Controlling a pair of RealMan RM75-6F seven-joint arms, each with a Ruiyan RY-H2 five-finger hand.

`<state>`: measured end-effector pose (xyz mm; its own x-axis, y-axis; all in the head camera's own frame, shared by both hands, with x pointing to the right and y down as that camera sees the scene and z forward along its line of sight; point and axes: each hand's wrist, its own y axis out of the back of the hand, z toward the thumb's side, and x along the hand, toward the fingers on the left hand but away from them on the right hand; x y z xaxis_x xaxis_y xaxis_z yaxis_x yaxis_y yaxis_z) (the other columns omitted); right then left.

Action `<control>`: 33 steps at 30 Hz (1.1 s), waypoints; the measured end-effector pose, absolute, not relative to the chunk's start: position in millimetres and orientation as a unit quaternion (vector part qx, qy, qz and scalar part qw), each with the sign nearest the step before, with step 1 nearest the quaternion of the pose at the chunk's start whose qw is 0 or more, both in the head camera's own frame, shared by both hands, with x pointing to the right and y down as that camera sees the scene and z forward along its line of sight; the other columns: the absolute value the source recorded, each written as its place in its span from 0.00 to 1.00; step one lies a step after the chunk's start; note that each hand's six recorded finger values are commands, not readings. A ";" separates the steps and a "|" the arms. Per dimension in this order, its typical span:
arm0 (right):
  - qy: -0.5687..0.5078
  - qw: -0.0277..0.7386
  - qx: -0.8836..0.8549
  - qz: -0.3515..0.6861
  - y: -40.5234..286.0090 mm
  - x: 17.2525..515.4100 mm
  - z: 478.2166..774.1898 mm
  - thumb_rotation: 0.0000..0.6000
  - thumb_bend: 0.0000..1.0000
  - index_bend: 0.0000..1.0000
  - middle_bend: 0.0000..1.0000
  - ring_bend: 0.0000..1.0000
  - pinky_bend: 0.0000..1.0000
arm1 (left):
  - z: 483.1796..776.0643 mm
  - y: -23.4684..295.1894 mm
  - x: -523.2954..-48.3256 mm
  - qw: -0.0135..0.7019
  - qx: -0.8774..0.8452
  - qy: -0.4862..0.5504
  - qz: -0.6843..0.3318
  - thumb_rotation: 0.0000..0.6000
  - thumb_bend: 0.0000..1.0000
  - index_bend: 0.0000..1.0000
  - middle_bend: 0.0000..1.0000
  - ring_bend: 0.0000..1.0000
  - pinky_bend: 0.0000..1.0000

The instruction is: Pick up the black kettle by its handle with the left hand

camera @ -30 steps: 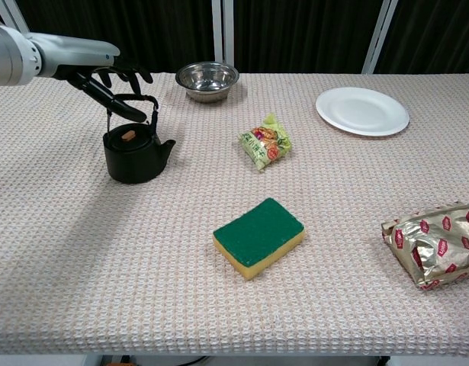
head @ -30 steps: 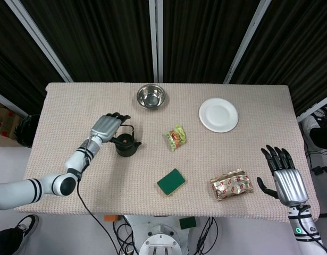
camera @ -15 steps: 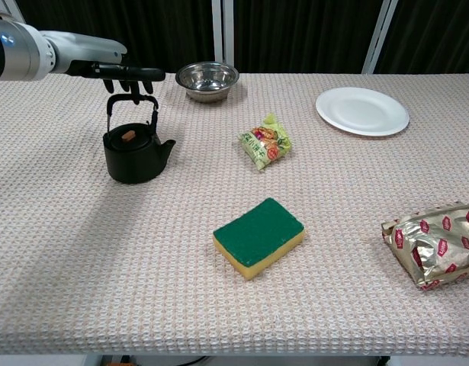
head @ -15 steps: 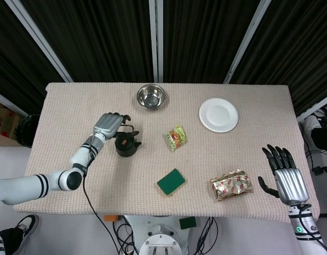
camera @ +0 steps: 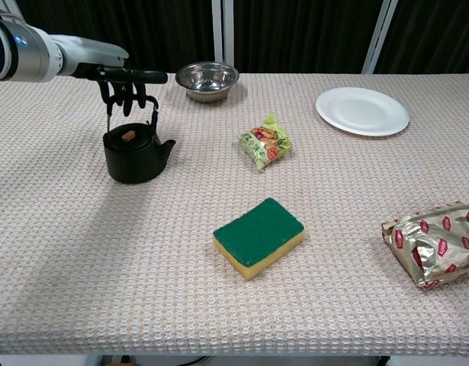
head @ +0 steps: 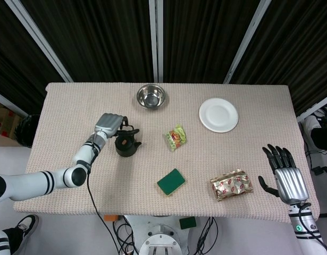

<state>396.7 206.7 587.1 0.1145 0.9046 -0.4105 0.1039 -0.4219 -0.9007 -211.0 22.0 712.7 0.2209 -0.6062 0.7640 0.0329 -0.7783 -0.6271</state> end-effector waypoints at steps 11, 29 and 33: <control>-0.390 0.370 -0.648 0.539 206.4 396.1 587.5 0.89 0.36 0.00 0.00 0.00 0.00 | 710.7 26.3 -201.5 0.255 -0.750 0.185 -0.581 0.00 0.00 0.44 0.53 0.40 0.32; -0.388 0.368 -0.647 0.543 205.5 396.5 591.7 0.89 0.36 0.00 0.00 0.00 0.00 | 698.9 35.9 -190.9 0.245 -0.770 0.170 -0.564 0.00 0.00 0.51 0.60 0.50 0.32; -0.389 0.367 -0.646 0.545 205.0 397.4 592.5 0.89 0.36 0.00 0.00 0.00 0.00 | 700.9 38.5 -191.6 0.240 -0.772 0.163 -0.566 0.00 0.00 0.53 0.62 0.51 0.31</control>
<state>397.4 205.0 592.5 0.1035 0.9023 -0.4184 0.1037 -0.4282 -0.8977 -191.6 38.5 700.9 0.3056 -0.5229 0.7958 0.0197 -0.8321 -0.5543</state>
